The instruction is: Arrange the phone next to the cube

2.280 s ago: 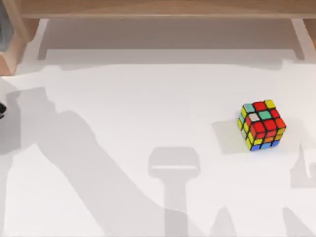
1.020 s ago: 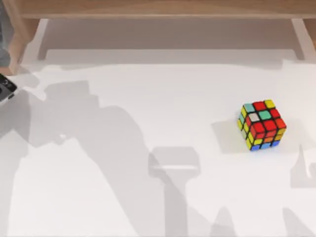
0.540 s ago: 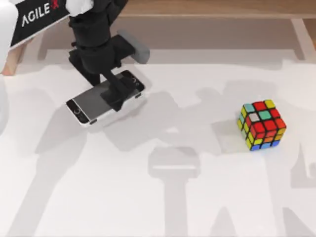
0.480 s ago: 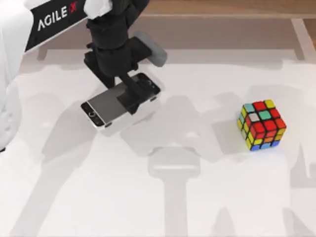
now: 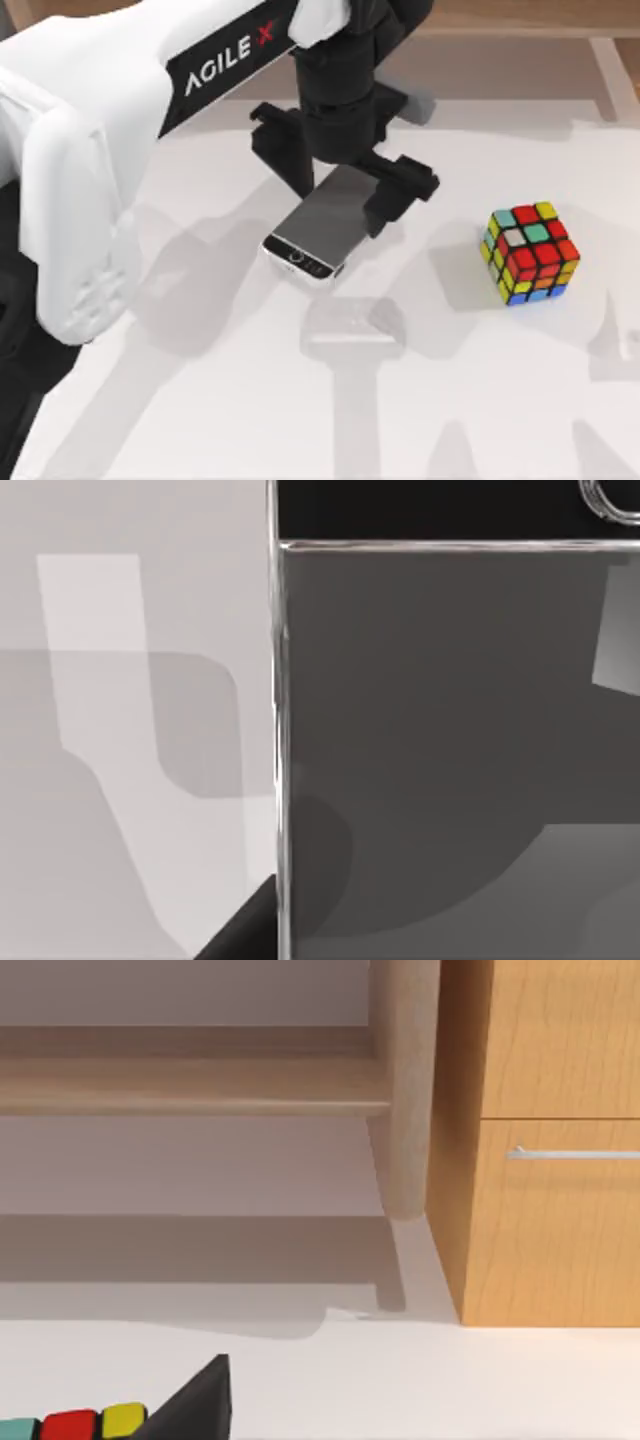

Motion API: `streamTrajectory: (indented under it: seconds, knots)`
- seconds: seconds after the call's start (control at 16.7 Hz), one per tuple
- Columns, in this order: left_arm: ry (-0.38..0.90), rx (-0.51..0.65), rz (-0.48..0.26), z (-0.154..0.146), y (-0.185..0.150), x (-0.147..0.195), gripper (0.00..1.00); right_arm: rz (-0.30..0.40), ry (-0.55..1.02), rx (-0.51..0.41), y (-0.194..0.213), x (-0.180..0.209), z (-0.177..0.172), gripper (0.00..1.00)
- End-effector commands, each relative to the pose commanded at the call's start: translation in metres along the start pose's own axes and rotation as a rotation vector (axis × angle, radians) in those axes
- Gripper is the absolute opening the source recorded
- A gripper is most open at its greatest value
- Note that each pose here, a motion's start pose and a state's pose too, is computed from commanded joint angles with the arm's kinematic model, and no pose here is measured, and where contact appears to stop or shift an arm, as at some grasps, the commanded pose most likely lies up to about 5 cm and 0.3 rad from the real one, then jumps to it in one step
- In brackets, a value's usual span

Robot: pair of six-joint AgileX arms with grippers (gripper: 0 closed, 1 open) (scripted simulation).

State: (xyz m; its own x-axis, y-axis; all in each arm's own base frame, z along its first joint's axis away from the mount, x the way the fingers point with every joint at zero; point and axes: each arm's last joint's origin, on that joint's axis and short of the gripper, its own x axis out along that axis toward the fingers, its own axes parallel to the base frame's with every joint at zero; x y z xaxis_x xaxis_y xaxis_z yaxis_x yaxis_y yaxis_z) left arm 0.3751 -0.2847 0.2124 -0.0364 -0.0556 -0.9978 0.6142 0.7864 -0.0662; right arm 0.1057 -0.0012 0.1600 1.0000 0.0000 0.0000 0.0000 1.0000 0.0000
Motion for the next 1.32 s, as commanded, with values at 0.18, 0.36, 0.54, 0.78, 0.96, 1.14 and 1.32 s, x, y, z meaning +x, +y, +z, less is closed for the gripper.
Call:
streamTrajectory:
  seconds: [0.18,0.36,0.54,0.78,0.96,1.14,1.32]
  knots:
    - [0.014,-0.133,-0.002,0.007,-0.015,0.003,0.0,0.0,0.0,0.0,0.0,0.0,0.0,1.0]
    - [0.019,-0.257,-0.002,0.016,-0.04,0.006,0.0,0.0,0.0,0.0,0.0,0.0,0.0,1.0]
    - [0.005,-0.423,0.012,0.024,-0.049,0.01,0.0,0.0,0.0,0.0,0.0,0.0,0.0,1.0]
    - [-0.021,-0.611,0.047,0.033,-0.037,0.018,0.0,0.0,0.0,0.0,0.0,0.0,0.0,1.0]
    - [-0.025,-0.643,0.066,0.035,-0.038,0.024,0.0,0.0,0.0,0.0,0.0,0.0,0.0,1.0]
    - [-0.025,-0.643,0.068,0.035,-0.039,0.025,0.0,0.0,0.0,0.0,0.0,0.0,0.0,1.0]
    - [-0.025,-0.643,0.067,0.035,-0.038,0.025,0.0,0.0,0.0,0.0,0.0,0.0,0.0,1.0]
